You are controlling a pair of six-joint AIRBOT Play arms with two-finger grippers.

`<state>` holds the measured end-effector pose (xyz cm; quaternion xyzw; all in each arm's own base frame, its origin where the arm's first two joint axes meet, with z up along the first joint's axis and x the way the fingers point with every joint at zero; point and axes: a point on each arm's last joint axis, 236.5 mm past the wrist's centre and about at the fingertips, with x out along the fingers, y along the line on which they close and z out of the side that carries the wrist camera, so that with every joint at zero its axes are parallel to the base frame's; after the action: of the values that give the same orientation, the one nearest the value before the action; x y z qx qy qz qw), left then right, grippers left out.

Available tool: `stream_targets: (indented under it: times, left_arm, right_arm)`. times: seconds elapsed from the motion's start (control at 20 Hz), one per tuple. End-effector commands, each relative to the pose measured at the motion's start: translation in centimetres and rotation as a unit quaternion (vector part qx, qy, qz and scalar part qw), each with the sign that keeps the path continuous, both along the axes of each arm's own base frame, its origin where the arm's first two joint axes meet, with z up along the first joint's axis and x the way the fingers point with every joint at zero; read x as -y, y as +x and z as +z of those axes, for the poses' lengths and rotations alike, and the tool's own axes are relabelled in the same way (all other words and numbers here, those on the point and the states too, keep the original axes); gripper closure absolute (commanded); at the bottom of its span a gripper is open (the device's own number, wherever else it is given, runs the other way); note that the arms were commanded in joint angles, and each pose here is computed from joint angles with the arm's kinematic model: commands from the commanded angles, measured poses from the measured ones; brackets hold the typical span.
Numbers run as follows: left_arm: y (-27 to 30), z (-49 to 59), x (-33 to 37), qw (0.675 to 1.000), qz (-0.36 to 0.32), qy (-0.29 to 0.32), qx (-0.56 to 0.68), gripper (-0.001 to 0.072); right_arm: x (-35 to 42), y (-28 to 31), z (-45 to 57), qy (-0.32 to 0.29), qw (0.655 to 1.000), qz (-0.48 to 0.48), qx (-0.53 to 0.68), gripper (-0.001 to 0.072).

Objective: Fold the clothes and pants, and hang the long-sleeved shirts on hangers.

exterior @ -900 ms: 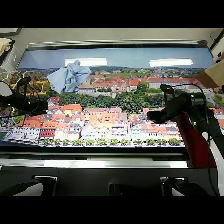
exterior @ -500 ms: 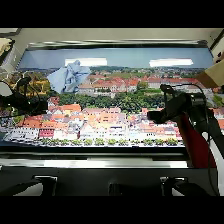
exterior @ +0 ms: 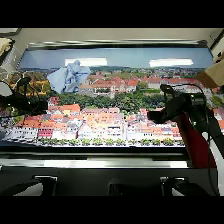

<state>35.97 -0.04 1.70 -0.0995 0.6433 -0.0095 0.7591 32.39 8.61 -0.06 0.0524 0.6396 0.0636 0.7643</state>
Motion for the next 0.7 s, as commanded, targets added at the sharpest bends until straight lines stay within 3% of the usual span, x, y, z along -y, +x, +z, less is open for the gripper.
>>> stream_targets:
  times: [0.0,0.5,0.55,0.65]
  left_arm:
    - [0.0,0.0,0.0,1.000,0.000,0.000,0.000,0.0687]
    - [0.0,0.0,0.2,1.000,0.001,-0.004,0.001,0.0683]
    - [0.4,0.0,0.2,1.000,0.006,-0.004,0.006,0.0579]
    - [2.0,0.3,-0.1,0.997,0.072,-0.014,0.029,-0.0013]
  right_arm:
    - [0.0,0.0,0.0,0.000,1.000,0.000,0.000,0.0670]
    - [-0.1,0.5,0.1,0.002,1.000,-0.001,0.011,0.0670]
    - [-0.1,0.6,0.1,0.002,1.000,-0.002,0.012,0.0670]
    - [-0.2,0.6,0.1,0.003,1.000,-0.002,0.013,0.0669]
